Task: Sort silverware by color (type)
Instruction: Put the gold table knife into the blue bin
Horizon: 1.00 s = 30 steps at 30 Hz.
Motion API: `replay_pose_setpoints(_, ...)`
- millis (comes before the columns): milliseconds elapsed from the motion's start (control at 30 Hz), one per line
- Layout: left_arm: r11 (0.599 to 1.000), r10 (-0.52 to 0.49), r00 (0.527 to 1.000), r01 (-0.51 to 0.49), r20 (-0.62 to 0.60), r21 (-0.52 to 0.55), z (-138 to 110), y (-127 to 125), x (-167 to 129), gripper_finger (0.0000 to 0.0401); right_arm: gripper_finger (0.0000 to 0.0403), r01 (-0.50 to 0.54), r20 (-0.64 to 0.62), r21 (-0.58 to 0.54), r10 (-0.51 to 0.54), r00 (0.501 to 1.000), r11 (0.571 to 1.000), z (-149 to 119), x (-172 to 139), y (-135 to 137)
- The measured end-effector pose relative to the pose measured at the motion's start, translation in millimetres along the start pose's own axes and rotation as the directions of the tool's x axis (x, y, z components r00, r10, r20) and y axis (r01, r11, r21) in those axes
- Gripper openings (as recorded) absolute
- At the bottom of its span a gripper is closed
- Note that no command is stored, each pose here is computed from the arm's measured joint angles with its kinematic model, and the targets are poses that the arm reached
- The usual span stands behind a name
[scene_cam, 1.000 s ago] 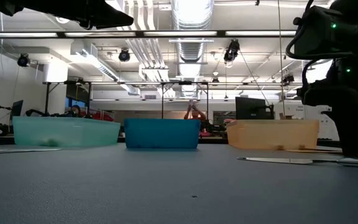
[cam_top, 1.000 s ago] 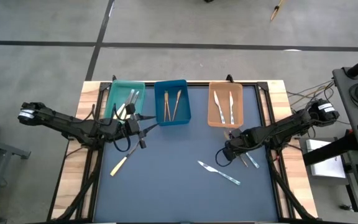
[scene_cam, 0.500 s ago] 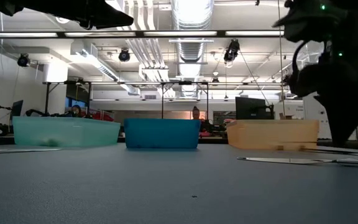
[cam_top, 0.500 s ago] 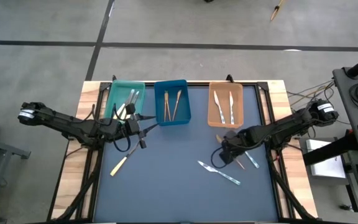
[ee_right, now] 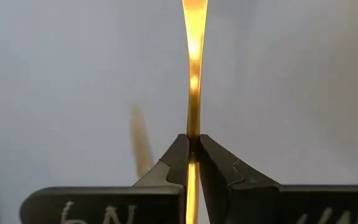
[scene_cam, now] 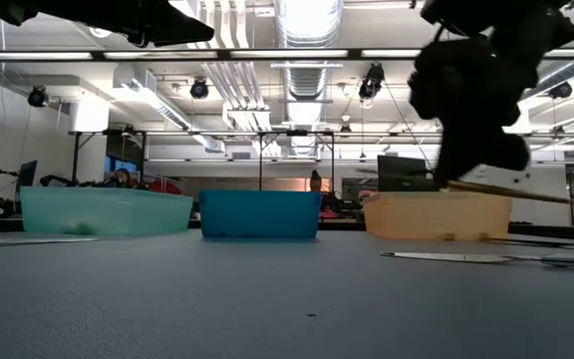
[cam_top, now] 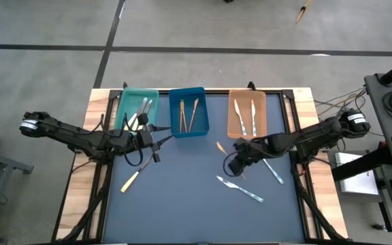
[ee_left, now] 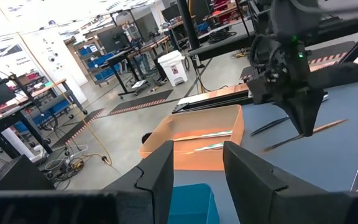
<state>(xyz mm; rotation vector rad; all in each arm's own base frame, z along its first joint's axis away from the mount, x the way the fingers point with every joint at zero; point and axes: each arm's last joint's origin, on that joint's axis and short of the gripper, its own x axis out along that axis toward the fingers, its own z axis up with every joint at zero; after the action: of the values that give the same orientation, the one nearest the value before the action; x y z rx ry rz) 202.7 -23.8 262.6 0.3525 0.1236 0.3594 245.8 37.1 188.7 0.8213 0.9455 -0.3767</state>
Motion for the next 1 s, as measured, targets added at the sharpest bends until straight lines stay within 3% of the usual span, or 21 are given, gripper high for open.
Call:
replay_pose_setpoints(300, 1.0, 0.0, 1.0, 0.0, 0.0, 0.0, 0, 0, 0, 0.0121, 0.0013, -0.13, 0.25, -0.11, 0.154, 0.956, 0.985, 28, -4, 12)
replay_pose_setpoints(633, 1.0, 0.003, 1.0, -0.004, 0.008, 0.017, 1, 1, -1, 0.0121, 0.0013, -0.038, 0.471, -0.201, 0.131, 0.872, 0.979, 60, -27, 32)
replay_pose_setpoints(1000, 1.0, 0.015, 0.999, -0.015, 0.038, -0.005, 6, 8, -8, 0.0121, 0.0013, 0.036, 0.576, -0.268, 0.13, 0.807, 0.963, 106, -44, 52)
